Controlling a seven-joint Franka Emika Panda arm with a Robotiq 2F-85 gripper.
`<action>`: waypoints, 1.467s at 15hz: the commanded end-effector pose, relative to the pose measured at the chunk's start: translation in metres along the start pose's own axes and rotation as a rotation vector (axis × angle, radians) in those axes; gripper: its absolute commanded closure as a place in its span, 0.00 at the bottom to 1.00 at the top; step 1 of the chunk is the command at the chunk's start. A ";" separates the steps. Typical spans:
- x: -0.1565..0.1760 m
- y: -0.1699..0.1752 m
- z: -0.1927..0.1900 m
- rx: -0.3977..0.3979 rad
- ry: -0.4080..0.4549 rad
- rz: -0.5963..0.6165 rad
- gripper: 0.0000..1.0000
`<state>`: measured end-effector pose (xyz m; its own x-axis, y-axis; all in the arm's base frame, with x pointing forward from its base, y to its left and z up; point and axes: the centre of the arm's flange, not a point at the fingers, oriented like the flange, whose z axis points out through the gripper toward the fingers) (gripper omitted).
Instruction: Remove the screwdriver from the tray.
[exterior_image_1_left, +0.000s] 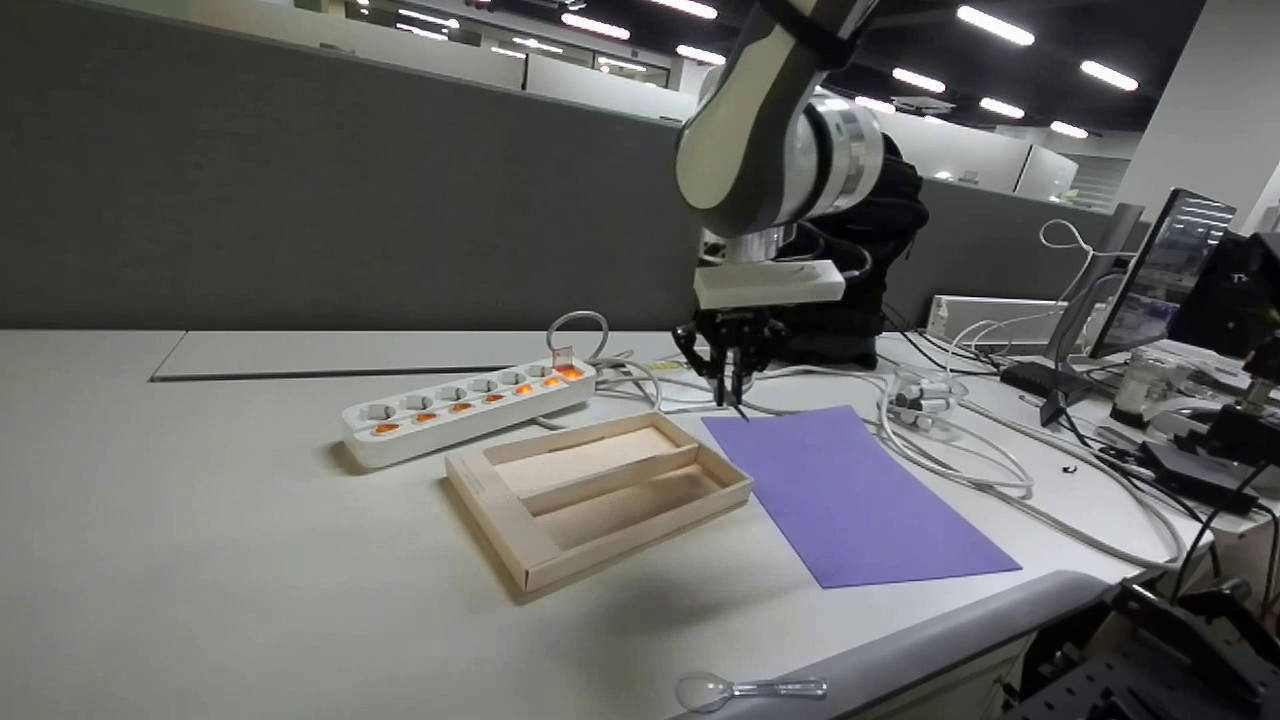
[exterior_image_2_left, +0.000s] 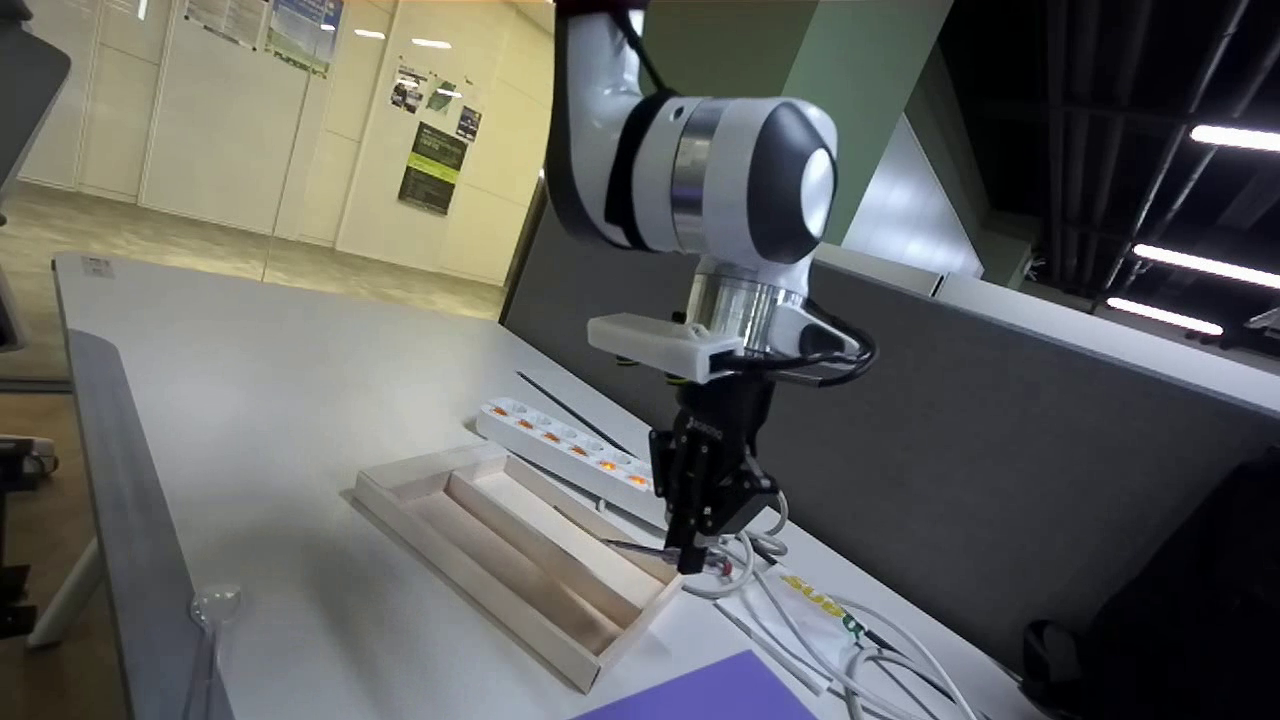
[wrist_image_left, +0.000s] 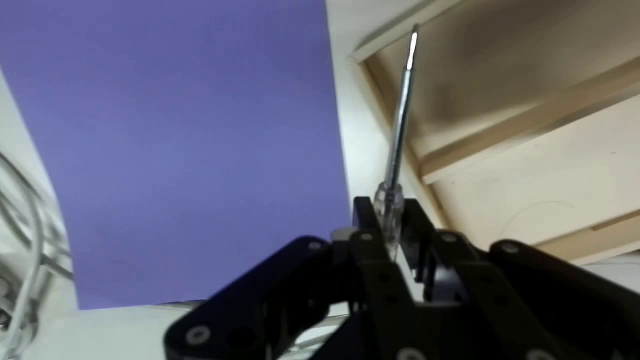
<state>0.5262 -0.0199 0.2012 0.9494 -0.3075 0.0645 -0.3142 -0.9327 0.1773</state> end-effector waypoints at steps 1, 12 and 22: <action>-0.033 0.054 -0.024 -0.046 0.013 0.169 0.96; -0.049 0.074 0.053 -0.088 0.047 0.482 0.96; -0.055 0.067 0.098 -0.042 0.012 0.598 0.96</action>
<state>0.4482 -0.0849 0.1183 0.6291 -0.7598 0.1641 -0.7770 -0.6090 0.1592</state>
